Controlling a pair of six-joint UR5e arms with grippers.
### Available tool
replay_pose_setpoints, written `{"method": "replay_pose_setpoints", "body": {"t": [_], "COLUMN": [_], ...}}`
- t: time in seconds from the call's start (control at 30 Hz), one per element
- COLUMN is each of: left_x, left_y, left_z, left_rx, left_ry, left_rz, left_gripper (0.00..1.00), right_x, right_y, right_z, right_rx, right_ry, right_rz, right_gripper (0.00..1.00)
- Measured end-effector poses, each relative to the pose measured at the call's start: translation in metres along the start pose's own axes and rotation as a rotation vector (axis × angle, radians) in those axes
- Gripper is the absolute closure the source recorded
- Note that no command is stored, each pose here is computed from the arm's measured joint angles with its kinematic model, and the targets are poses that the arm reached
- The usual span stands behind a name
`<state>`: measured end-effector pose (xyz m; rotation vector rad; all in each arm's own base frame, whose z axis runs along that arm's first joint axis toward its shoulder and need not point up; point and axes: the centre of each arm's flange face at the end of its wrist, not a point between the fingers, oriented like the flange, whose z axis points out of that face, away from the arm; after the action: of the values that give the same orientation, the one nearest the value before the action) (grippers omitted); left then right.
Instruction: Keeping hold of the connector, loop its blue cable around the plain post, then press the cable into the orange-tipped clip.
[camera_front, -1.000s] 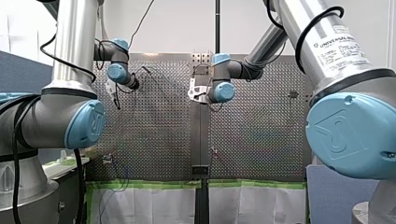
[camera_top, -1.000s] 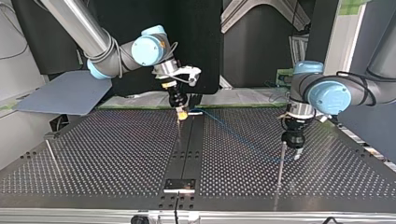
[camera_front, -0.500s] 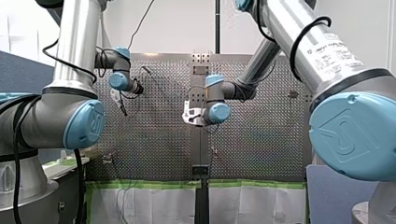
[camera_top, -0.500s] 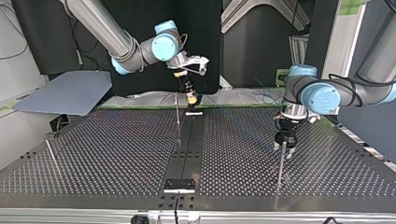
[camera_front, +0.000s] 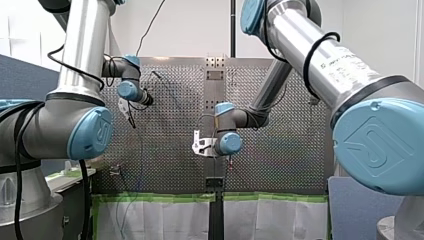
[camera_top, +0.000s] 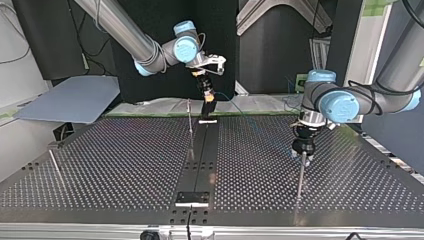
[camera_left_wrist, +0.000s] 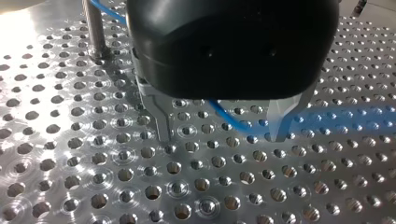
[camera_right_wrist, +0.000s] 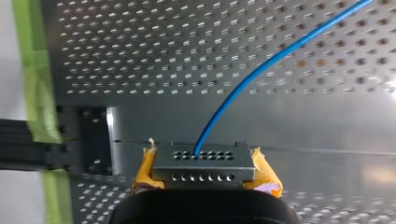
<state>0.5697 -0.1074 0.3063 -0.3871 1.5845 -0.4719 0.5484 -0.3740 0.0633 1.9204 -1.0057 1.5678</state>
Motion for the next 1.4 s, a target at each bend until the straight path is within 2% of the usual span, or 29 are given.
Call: {"method": "replay_pose_setpoints", "body": {"t": [0.17,0.27,0.43,0.67,0.97,1.13,1.4], "left_x": [0.002,0.002,0.002,0.003,0.005,0.007,0.009], "left_y": [-0.002,-0.002,-0.002,-0.003,-0.006,-0.007,-0.007], "left_z": [-0.001,-0.001,-0.001,-0.001,-0.002,-0.004,-0.007], "left_rx": [0.001,0.002,0.003,0.003,-0.002,-0.026,-0.055], "left_ry": [0.005,0.006,0.006,0.009,0.010,0.012,0.017], "left_rz": [0.001,0.001,0.002,0.003,0.004,0.026,0.053], "left_gripper": [0.00,0.00,0.00,0.00,0.00,0.00,0.00], "right_x": [-0.029,-0.038,-0.040,-0.034,-0.030,-0.033,-0.070], "right_y": [0.010,0.016,0.026,0.040,0.052,0.057,0.060], "right_z": [0.008,0.011,0.015,0.022,0.027,0.030,0.038], "right_rx": [-0.010,-0.018,-0.031,-0.038,-0.045,-0.051,-0.053], "right_ry": [-0.011,-0.016,-0.014,0.022,0.041,0.042,-0.002], "right_rz": [0.022,0.028,0.034,0.045,0.050,0.048,0.040], "right_gripper": [1.00,1.00,1.00,1.00,1.00,1.00,1.00]}}
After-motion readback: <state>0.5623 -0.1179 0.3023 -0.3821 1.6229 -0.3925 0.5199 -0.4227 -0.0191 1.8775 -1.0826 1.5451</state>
